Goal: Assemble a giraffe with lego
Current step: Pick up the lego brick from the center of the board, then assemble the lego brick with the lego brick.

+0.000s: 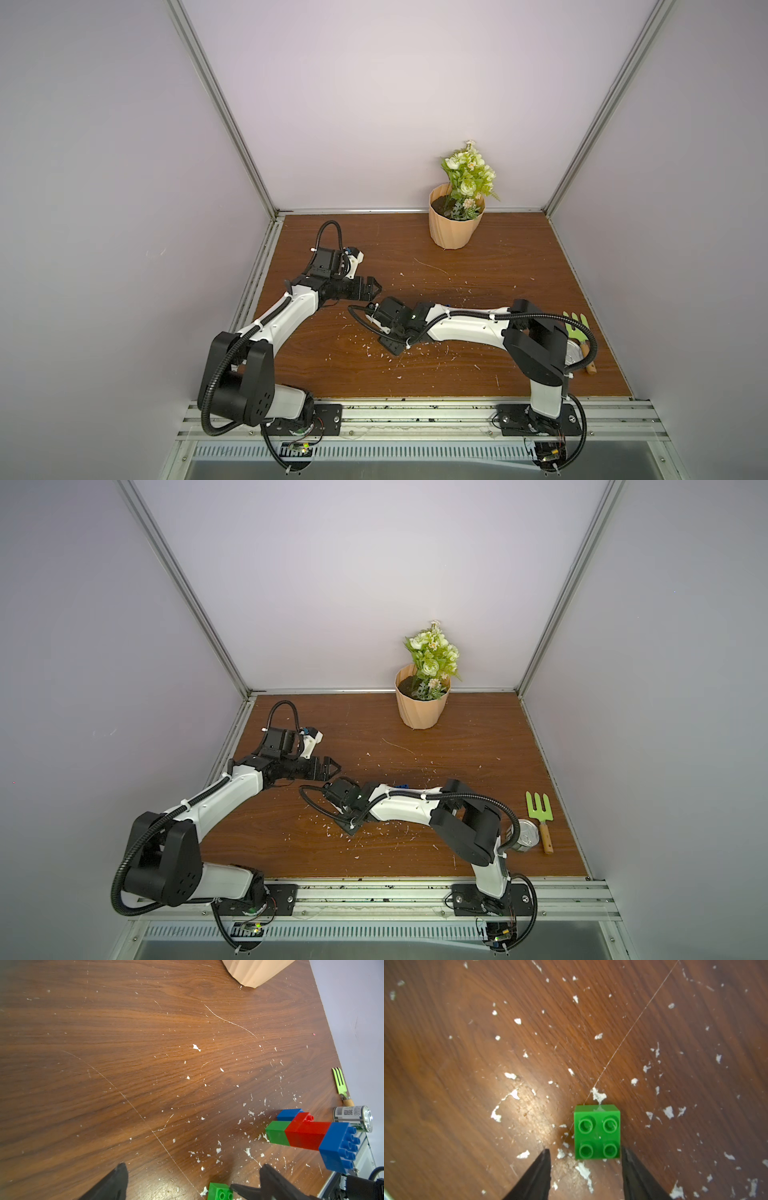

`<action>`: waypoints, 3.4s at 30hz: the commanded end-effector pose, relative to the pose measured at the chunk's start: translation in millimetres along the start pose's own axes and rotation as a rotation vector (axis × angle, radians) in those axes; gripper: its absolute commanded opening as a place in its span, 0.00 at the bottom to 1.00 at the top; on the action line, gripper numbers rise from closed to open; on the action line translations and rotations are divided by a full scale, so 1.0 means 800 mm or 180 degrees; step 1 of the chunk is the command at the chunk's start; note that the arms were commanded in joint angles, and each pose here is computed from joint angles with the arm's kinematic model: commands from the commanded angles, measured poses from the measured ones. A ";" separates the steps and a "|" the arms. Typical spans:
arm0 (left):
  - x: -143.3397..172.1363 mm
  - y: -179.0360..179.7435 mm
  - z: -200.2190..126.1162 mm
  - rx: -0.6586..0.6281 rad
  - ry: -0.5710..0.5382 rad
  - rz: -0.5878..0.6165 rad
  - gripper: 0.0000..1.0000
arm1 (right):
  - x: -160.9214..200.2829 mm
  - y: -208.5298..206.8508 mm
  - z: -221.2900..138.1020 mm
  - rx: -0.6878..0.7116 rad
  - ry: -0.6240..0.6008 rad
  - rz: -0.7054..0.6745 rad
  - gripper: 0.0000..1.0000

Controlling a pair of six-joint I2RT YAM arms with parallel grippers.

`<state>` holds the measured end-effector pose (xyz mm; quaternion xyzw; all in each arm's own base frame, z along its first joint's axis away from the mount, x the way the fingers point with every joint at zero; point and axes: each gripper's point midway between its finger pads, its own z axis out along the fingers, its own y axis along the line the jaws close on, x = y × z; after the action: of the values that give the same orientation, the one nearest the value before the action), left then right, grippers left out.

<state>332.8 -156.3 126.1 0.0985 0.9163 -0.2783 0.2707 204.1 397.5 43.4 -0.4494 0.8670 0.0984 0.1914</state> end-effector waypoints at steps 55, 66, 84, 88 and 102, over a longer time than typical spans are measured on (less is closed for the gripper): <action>-0.011 0.003 -0.006 -0.0041 -0.0038 -0.0056 0.99 | -0.039 -0.027 -0.027 0.0136 -0.0205 0.0112 0.32; -0.016 -0.020 -0.013 0.0231 -0.0118 0.0035 0.99 | -0.059 -0.059 -0.134 0.0472 -0.0365 0.0691 0.33; -0.011 -0.082 -0.023 0.0700 -0.0162 0.0417 0.99 | -0.035 -0.150 -0.236 0.0946 -0.0317 0.1832 0.33; -0.008 -0.092 -0.024 0.0799 -0.0146 0.0465 0.99 | -0.014 -0.161 -0.235 0.0905 -0.0244 0.2061 0.32; -0.008 -0.095 -0.022 0.0826 -0.0145 0.0473 0.99 | 0.038 -0.168 -0.224 0.0899 -0.0107 0.2373 0.32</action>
<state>308.8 -203.6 169.9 0.1801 0.8660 -0.3659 0.2894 257.6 237.9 183.0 -0.0927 0.9731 0.0264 0.2094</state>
